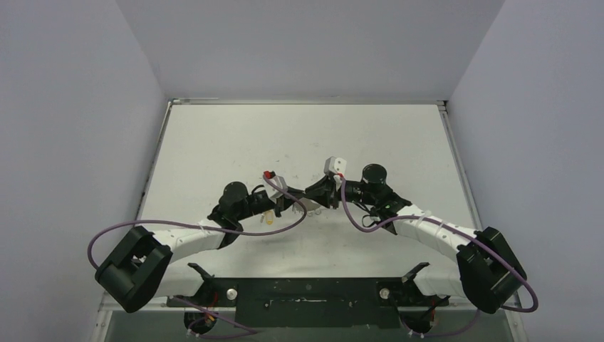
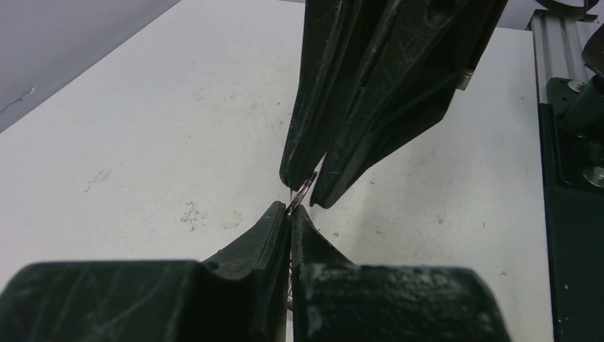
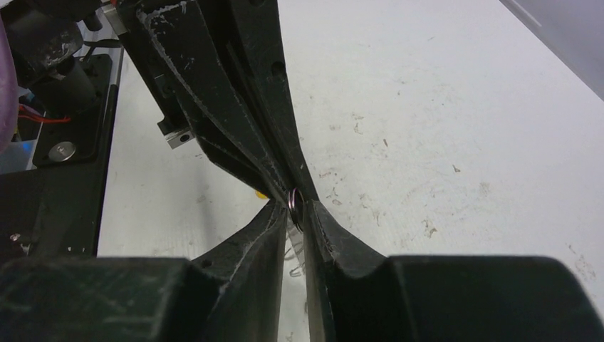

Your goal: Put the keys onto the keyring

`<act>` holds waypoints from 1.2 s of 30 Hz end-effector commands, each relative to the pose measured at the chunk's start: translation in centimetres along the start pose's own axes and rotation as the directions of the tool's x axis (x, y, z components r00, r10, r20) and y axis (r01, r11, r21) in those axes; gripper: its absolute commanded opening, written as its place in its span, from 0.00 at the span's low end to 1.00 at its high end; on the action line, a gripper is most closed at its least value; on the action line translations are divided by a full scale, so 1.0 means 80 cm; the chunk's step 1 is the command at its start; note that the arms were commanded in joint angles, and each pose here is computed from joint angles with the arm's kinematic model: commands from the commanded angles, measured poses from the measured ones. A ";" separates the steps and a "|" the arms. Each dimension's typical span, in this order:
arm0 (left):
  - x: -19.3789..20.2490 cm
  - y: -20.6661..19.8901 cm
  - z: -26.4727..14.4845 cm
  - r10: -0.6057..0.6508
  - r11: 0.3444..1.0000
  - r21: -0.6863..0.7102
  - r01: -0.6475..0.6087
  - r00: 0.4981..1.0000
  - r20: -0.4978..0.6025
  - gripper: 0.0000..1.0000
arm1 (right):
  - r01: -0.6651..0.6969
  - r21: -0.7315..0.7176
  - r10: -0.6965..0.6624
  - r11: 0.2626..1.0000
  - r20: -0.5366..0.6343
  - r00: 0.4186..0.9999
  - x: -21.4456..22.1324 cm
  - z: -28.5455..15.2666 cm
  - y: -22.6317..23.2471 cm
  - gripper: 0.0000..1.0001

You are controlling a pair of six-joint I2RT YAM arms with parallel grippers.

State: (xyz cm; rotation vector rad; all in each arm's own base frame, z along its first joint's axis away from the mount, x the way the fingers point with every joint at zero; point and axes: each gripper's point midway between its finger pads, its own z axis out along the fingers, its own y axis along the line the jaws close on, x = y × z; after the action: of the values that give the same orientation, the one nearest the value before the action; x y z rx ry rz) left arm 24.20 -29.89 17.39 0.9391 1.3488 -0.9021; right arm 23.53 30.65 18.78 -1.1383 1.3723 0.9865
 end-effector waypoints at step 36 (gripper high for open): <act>-0.024 0.012 -0.005 0.111 0.989 -0.072 -0.126 0.977 -0.179 0.00 | 0.505 0.094 -0.418 0.858 -0.443 0.793 -0.012 0.003 -0.002 0.35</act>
State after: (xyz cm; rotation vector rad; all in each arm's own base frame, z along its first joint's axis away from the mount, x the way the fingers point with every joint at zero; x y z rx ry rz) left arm 24.75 -28.19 17.10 1.0257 1.5225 -0.6819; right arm 22.57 30.26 18.43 -1.5360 1.3996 0.2827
